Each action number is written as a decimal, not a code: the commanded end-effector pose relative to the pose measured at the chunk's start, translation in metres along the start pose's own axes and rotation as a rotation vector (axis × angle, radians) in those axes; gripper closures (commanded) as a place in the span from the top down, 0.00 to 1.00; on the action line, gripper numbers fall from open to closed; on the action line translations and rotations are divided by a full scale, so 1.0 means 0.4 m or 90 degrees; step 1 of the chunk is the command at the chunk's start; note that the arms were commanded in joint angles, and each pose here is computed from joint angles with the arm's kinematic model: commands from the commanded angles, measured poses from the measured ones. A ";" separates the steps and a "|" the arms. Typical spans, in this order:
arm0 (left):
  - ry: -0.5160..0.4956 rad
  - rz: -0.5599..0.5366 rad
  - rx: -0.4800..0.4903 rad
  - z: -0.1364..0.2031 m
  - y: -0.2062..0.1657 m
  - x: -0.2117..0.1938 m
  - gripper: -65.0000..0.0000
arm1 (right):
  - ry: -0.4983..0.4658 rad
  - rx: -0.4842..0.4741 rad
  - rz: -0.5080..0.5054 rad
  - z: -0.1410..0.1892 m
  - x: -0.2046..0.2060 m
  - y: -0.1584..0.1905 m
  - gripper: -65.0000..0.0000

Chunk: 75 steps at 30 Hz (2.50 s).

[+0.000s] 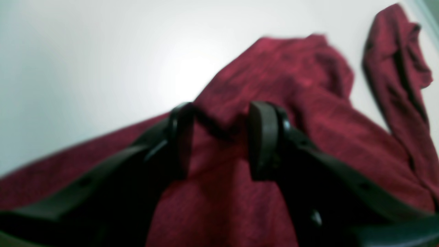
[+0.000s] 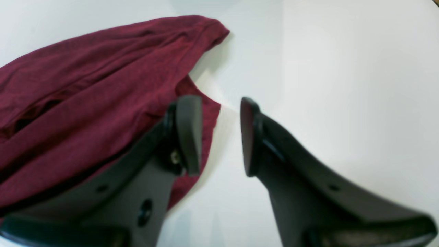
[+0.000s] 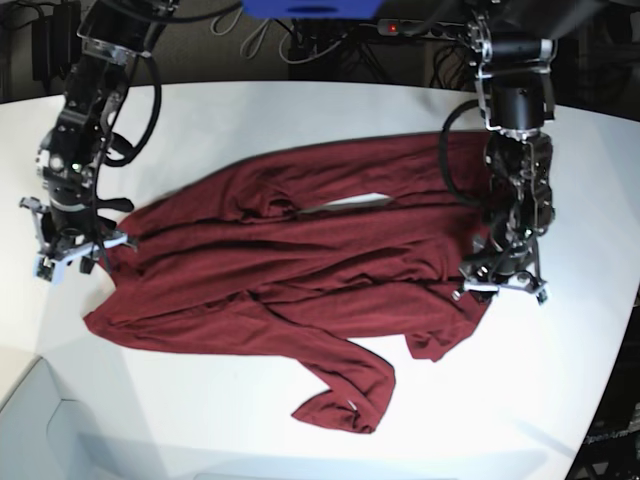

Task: Layout the t-shirt on the table in an organized manner, then fold the t-shirt properly
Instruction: 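Drag the left gripper's held edge along the shirt toward the hem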

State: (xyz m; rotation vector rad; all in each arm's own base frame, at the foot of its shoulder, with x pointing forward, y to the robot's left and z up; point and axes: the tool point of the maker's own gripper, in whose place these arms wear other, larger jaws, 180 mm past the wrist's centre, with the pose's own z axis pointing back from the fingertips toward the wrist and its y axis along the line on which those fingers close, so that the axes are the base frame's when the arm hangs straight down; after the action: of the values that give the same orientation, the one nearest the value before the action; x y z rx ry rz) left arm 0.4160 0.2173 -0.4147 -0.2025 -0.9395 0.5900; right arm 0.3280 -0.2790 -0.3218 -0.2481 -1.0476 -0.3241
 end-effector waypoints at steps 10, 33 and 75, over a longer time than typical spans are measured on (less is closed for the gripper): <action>-0.036 -0.001 -0.024 -0.003 -0.043 0.054 0.39 | -0.036 -0.001 0.001 0.002 0.041 -0.002 0.31; -0.155 0.011 -0.059 0.001 -0.124 0.213 0.00 | -0.015 -0.006 0.010 0.012 -0.003 -0.015 0.31; -0.358 -0.161 -0.088 -0.084 -0.428 0.546 0.01 | 0.008 -0.024 0.067 0.129 -0.075 -0.071 0.31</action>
State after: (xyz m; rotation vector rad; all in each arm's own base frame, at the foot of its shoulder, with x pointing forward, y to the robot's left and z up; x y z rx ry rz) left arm 0.5936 0.2003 -0.2545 -0.0254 -1.4251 0.3520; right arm 0.2558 -0.2793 -0.3372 -0.3149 -0.9590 -0.2609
